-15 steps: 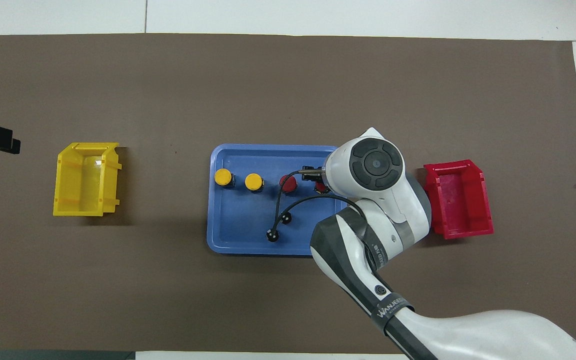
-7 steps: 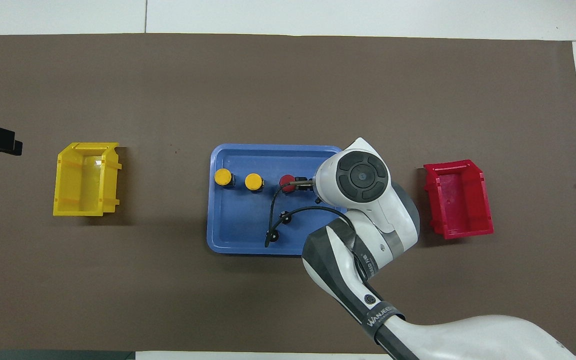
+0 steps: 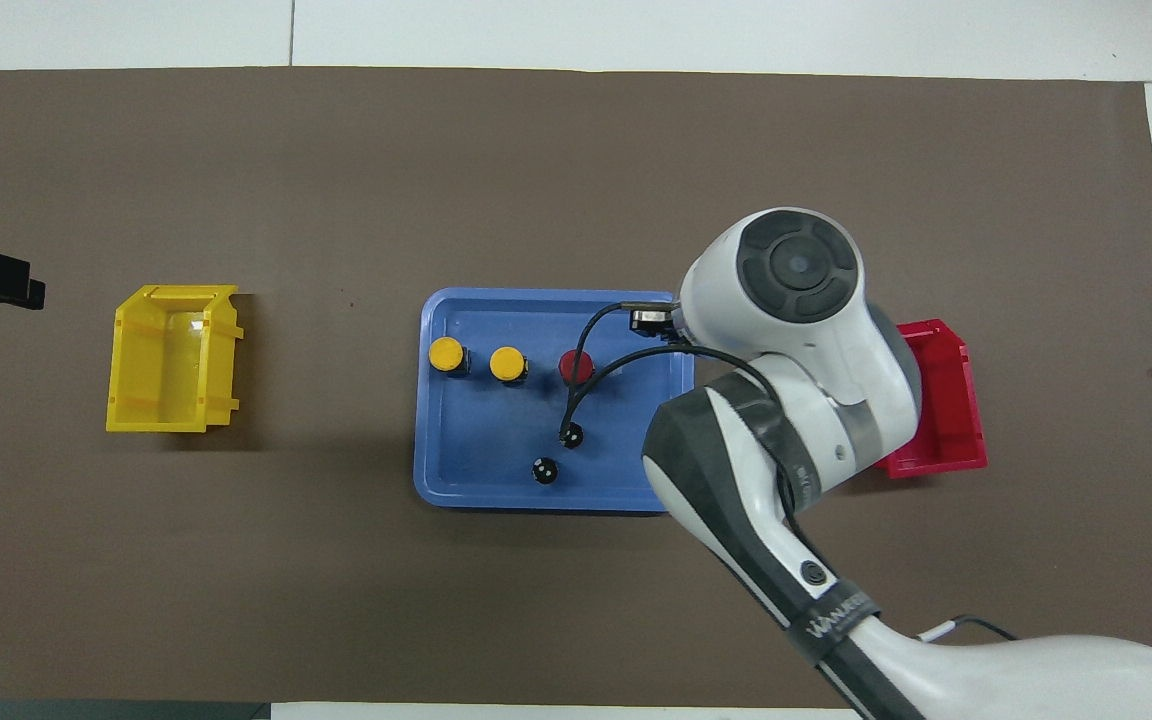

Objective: Sort red and yellow buttons by color

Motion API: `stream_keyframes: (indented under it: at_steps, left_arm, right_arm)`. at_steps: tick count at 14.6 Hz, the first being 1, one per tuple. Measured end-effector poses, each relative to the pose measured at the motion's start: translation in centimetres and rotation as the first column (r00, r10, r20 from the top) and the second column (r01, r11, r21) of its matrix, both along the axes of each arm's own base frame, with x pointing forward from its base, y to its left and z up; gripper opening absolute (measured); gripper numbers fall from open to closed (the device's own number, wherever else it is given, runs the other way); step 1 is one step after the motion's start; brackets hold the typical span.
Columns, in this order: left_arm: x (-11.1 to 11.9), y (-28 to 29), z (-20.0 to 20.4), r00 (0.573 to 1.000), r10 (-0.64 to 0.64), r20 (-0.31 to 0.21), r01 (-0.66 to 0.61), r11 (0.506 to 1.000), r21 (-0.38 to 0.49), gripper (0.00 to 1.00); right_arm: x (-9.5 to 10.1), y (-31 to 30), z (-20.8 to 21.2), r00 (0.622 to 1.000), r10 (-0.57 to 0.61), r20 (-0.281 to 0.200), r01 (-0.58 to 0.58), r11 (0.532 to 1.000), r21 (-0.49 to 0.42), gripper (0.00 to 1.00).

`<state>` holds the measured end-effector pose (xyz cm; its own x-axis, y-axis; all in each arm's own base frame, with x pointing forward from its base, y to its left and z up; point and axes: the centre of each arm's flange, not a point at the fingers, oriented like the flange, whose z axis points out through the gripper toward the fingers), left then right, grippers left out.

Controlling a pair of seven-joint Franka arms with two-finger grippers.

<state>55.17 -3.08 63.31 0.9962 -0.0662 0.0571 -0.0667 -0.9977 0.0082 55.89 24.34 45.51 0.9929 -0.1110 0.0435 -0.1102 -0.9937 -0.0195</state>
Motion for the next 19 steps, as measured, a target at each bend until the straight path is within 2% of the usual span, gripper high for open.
stream_keyframes:
  at_steps: [2, 3, 7, 9, 10, 12, 15, 19]
  left_arm:
    - [0.6, -3.6, -2.0, 0.997, 0.028, 0.071, -0.026, 0.999, -0.020, 1.00]
    - [0.3, -7.4, -4.0, 0.996, 0.028, 0.085, -0.026, 0.999, -0.033, 1.00]
    - [-3.2, -22.7, -12.4, 0.999, -0.004, 0.050, 0.006, 0.998, -0.055, 0.98]
    - [-3.7, -26.6, -16.4, 1.000, -0.012, 0.019, 0.013, 0.999, -0.046, 0.95]
    - [-3.4, -27.3, -18.3, 1.000, -0.014, 0.004, 0.015, 0.999, -0.038, 0.95]
    - [-2.5, -27.4, -21.3, 1.000, -0.001, -0.017, 0.001, 1.000, -0.026, 0.83]
    - [-2.7, -27.9, -24.5, 0.999, 0.045, -0.018, -0.046, 0.999, -0.028, 0.80]
    - [-4.0, -28.8, -26.3, 0.999, 0.044, -0.019, -0.044, 0.999, -0.029, 0.79]
  right_arm:
    - [-1.0, -5.4, 3.5, 0.999, 0.034, -0.023, -0.035, 0.999, -0.024, 0.40]
    - [-2.1, -8.5, 4.4, 0.998, 0.054, -0.031, -0.055, 0.998, -0.026, 0.40]
    - [-6.9, -20.9, 3.6, 0.988, 0.145, -0.056, -0.144, 0.989, 0.017, 0.40]
    - [-8.4, -24.4, 1.4, 0.988, 0.152, -0.025, -0.151, 0.988, 0.039, 0.40]
    - [-9.0, -24.8, 0.1, 0.988, 0.152, -0.014, -0.151, 0.988, 0.039, 0.40]
    - [-9.7, -24.5, -2.4, 0.987, 0.160, 0.002, -0.160, 0.987, 0.030, 0.40]
    - [-10.2, -24.7, -5.4, 0.987, 0.159, 0.034, -0.160, 0.987, 0.021, 0.40]
    - [-10.4, -24.8, -8.1, 0.988, 0.151, 0.040, -0.152, 0.988, 0.023, 0.40]
